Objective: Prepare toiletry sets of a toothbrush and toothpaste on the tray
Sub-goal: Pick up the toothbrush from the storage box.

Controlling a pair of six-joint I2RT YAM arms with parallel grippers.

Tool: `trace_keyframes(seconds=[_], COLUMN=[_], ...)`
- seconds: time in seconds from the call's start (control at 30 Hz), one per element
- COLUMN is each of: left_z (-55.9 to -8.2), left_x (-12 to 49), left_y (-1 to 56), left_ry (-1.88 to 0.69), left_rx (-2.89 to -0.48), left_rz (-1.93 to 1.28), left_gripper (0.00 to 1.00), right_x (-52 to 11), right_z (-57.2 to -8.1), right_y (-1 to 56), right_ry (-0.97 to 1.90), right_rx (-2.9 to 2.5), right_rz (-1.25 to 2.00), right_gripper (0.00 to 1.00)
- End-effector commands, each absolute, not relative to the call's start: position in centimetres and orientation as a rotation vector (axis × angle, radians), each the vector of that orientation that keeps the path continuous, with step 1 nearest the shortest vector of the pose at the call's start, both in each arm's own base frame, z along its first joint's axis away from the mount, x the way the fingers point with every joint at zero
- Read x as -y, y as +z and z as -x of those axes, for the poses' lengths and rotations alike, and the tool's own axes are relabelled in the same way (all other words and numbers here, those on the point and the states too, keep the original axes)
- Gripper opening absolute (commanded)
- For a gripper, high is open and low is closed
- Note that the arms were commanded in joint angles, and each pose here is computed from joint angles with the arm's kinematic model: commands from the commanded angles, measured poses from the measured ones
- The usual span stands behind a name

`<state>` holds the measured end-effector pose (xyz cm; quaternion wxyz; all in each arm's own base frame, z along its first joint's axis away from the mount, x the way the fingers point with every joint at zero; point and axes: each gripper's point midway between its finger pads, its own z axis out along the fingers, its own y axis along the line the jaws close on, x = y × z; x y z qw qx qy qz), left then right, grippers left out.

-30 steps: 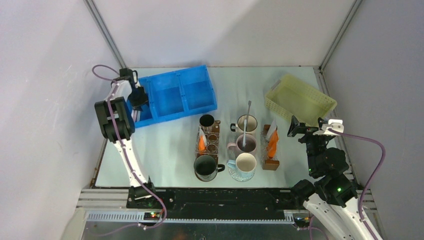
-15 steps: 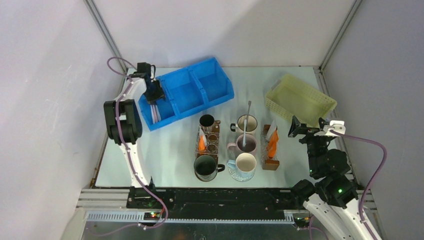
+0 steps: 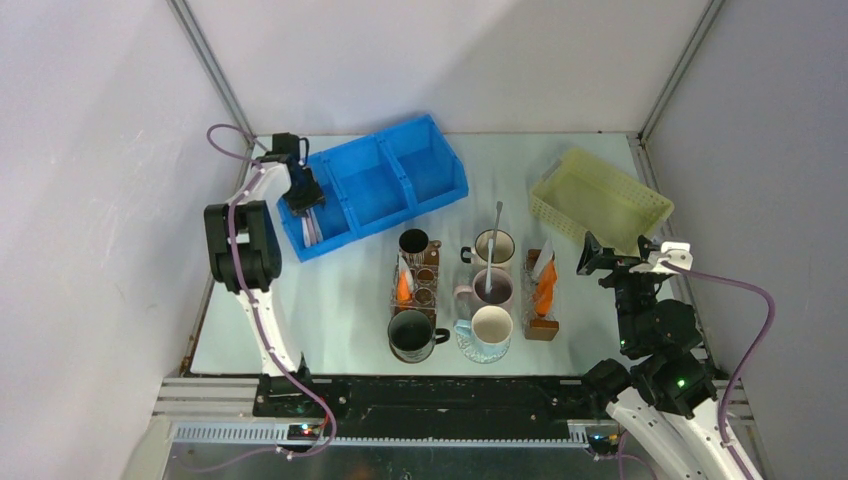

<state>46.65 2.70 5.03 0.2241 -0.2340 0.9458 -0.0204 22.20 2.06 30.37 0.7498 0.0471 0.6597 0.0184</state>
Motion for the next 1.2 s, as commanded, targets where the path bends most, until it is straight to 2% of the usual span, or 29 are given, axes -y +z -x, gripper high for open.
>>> trace_keyframes(seconds=[0.0,0.53,0.8,1.07,1.17], left_z=[-47.2,-46.6,-46.9,-46.8,-47.0], left_x=[-2.1,-2.1,-0.8,-0.5,0.5], left_y=[5.0,3.2,3.3,3.5,4.0], left_ry=[-0.060,-0.026,-0.059,-0.072,-0.153], left_rx=[-2.597,-2.657,-2.691,-2.729,-2.710], left_rz=[0.647,0.685,0.626,0.585,0.582], left_gripper=[0.50,0.47,0.29,0.18,0.12], right_x=[-2.0,-2.0,-1.9,-1.9,-1.8], right_z=[-22.1,-22.0,-21.9,-21.8,-21.8], right_y=[31.0,31.1,31.1,31.2,31.2], right_ry=[0.051,0.054,0.054,0.058,0.057], right_rx=[-1.417,-1.412,-1.412,-1.407,-1.405], right_rz=[-0.104,-0.110,-0.109,-0.113,-0.114], right_gripper=[0.99,1.00,1.00,0.99,0.99])
